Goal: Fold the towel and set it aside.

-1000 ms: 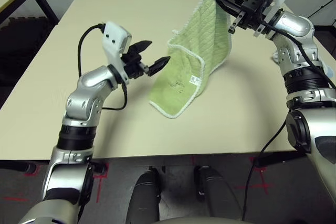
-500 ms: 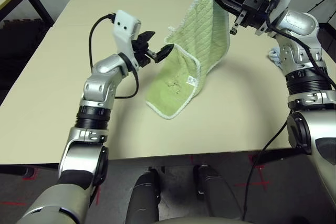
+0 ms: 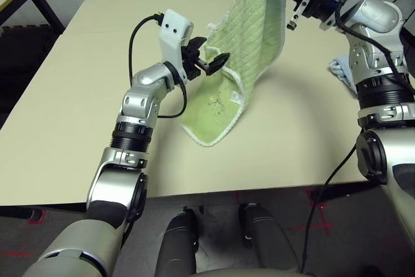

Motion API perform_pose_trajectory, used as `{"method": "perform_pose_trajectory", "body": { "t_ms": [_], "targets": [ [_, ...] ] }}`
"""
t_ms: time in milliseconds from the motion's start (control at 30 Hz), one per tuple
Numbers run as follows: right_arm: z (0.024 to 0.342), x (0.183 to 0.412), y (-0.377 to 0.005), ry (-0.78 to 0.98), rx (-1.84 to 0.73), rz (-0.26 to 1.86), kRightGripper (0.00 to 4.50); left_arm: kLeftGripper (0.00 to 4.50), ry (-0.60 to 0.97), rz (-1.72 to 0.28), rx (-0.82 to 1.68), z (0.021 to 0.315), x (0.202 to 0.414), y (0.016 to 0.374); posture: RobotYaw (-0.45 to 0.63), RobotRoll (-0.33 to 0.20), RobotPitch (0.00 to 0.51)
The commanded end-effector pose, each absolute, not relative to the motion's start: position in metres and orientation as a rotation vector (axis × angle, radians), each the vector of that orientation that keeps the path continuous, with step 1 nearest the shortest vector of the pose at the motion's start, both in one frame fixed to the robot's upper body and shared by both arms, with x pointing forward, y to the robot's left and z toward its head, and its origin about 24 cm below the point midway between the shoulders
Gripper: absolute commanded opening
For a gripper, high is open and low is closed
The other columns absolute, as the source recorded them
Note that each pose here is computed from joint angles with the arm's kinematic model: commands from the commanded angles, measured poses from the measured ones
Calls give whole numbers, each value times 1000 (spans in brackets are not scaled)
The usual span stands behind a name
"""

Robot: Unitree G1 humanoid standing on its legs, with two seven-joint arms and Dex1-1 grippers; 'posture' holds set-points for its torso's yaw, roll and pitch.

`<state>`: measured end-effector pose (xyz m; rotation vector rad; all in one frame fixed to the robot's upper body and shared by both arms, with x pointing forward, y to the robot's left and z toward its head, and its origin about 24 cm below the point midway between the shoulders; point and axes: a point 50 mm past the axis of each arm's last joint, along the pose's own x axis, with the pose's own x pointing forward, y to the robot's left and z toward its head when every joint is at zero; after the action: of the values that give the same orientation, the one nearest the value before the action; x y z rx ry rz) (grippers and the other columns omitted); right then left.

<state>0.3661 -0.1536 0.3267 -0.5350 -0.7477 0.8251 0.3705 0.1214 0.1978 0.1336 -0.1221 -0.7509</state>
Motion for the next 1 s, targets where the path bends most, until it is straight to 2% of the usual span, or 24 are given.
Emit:
{"method": "perform_pose_trajectory", "body": {
  "t_ms": [33, 433, 633, 1000],
  "targets": [
    [340, 366, -155, -799, -546, 792, 48, 4500, -107, -771, 161, 193, 365, 120, -158, 0, 153],
    [351, 369, -157, -823, -576, 776, 48, 4500, -38, -682, 159, 171, 346, 149, -142, 0, 150],
    [344, 370, -154, -811, -579, 796, 48, 4500, -33, -658, 107, 172, 329, 153, -131, 0, 155],
    [342, 372, -153, -800, -580, 802, 48, 4500, 249, -700, -88, 149, 292, 143, -107, 0, 159]
  ]
}}
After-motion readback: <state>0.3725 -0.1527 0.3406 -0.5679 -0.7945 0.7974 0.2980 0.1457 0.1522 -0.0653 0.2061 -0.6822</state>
